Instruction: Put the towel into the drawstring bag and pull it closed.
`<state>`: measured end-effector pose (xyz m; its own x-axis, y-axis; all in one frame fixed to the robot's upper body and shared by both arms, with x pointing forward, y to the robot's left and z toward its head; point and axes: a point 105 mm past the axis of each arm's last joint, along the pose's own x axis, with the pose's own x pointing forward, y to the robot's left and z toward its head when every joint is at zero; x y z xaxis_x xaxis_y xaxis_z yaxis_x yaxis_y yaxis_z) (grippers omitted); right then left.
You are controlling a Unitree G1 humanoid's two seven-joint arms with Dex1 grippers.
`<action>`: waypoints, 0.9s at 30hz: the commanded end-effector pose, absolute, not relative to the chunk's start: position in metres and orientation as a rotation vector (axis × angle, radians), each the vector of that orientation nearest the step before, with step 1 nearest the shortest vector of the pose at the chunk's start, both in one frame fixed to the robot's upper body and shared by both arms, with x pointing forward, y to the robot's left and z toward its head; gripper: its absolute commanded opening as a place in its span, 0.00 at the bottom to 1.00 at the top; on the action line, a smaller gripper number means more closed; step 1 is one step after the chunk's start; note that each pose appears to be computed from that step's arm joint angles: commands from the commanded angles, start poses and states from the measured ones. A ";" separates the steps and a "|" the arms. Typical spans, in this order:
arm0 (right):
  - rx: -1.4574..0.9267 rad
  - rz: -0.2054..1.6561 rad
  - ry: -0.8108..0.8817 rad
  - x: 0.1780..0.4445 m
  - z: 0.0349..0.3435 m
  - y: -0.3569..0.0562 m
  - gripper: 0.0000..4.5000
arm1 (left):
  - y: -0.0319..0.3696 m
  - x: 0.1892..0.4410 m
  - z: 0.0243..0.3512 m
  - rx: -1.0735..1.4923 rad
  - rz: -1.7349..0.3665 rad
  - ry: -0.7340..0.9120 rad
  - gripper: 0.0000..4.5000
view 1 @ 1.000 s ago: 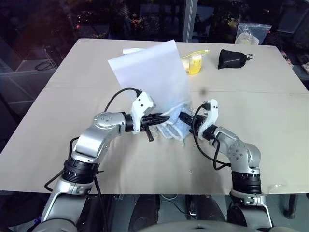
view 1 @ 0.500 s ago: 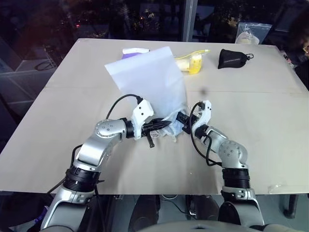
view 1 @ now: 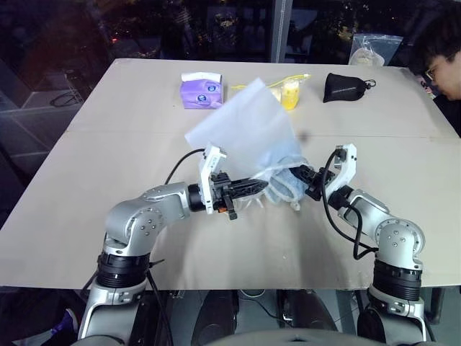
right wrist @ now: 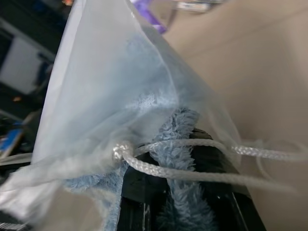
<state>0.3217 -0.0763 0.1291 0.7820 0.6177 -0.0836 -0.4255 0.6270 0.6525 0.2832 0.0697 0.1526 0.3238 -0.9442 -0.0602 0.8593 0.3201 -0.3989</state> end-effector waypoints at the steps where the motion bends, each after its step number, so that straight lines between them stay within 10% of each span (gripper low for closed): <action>1: 0.679 0.639 0.275 0.332 0.135 -0.052 0.00 | 0.059 0.285 0.159 -0.330 -1.241 0.280 0.00; 15: 0.671 0.718 0.155 0.365 0.113 -0.007 0.00 | 0.069 0.297 0.151 -0.308 -1.146 0.307 0.00; 22: 0.378 0.847 0.167 0.348 0.109 0.001 0.72 | 0.097 0.324 0.147 -0.215 -0.998 0.285 0.00; 27: 0.188 0.872 0.200 0.332 0.105 -0.015 0.72 | 0.101 0.328 0.150 -0.201 -1.004 0.273 0.00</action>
<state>0.3367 -0.0158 0.0943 0.6441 0.7572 -0.1088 -0.7105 0.6449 0.2815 0.3268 0.0994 0.1380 0.5058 -0.8460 -0.1690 0.7808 0.5322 -0.3273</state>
